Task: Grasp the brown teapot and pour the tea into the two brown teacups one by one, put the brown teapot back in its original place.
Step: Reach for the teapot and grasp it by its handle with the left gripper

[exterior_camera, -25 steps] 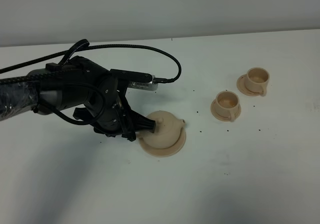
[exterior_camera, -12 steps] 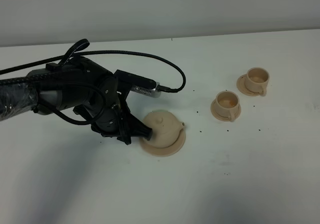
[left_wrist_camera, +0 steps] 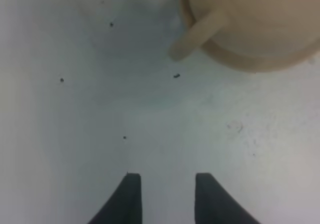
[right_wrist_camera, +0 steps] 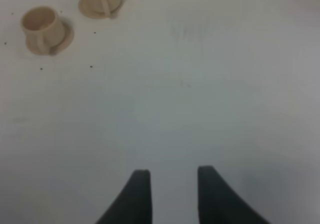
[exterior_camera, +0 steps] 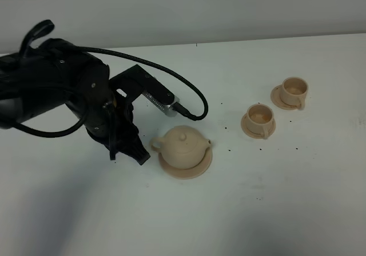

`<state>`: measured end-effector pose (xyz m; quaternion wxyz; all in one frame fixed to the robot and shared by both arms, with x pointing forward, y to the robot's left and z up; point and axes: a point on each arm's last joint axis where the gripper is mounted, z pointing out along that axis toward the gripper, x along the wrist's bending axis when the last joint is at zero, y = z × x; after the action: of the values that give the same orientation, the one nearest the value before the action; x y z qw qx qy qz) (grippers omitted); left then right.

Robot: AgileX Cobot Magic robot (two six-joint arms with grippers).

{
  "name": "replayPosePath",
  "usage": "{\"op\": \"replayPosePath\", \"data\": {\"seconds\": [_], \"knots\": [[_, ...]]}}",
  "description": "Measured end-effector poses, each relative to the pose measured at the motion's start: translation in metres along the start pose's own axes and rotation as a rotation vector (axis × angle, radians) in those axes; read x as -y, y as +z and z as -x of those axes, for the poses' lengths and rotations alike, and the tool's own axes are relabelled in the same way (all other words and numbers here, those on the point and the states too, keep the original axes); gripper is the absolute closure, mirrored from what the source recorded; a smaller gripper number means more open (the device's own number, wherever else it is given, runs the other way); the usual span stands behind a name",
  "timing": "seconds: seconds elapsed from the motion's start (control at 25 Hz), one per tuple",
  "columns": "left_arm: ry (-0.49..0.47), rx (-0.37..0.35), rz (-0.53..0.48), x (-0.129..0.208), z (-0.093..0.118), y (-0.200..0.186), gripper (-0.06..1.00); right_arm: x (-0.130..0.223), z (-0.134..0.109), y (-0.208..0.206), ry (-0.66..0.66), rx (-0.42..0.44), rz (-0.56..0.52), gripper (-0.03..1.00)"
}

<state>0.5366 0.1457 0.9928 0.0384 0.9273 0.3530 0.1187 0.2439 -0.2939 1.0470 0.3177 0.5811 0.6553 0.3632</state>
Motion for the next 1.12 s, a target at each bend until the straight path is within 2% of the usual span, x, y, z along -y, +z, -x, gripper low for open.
{"op": "replayPosePath", "data": {"seconds": [0.16, 0.28, 0.44, 0.56, 0.8, 0.92, 1.12], "knots": [[0.168, -0.032, 0.074, 0.002, -0.002, -0.023, 0.72, 0.000, 0.000, 0.000, 0.000, 0.000, 0.000, 0.73], [0.339, -0.047, 0.087, 0.002, -0.003, -0.026, 0.73, 0.000, 0.000, 0.000, 0.001, 0.000, 0.000, 0.73], [0.526, 0.000, 0.076, 0.003, 0.002, -0.025, 0.73, 0.000, 0.000, 0.000, 0.001, 0.000, 0.000, 0.73], [0.624, 0.038, 0.084, 0.003, 0.003, -0.021, 0.73, 0.000, 0.000, 0.000, 0.001, 0.000, 0.000, 0.73], [0.731, 0.092, 0.098, 0.003, -0.002, -0.007, 0.72, 0.000, 0.000, 0.000, 0.001, 0.000, 0.000, 0.73], [0.734, 0.111, 0.124, -0.001, -0.001, 0.002, 0.72, 0.000, 0.000, 0.000, 0.001, 0.000, 0.000, 0.73], [0.702, 0.087, 0.202, -0.010, -0.001, 0.006, 0.69, 0.000, 0.000, 0.000, 0.001, 0.000, 0.000, 0.73]]}}
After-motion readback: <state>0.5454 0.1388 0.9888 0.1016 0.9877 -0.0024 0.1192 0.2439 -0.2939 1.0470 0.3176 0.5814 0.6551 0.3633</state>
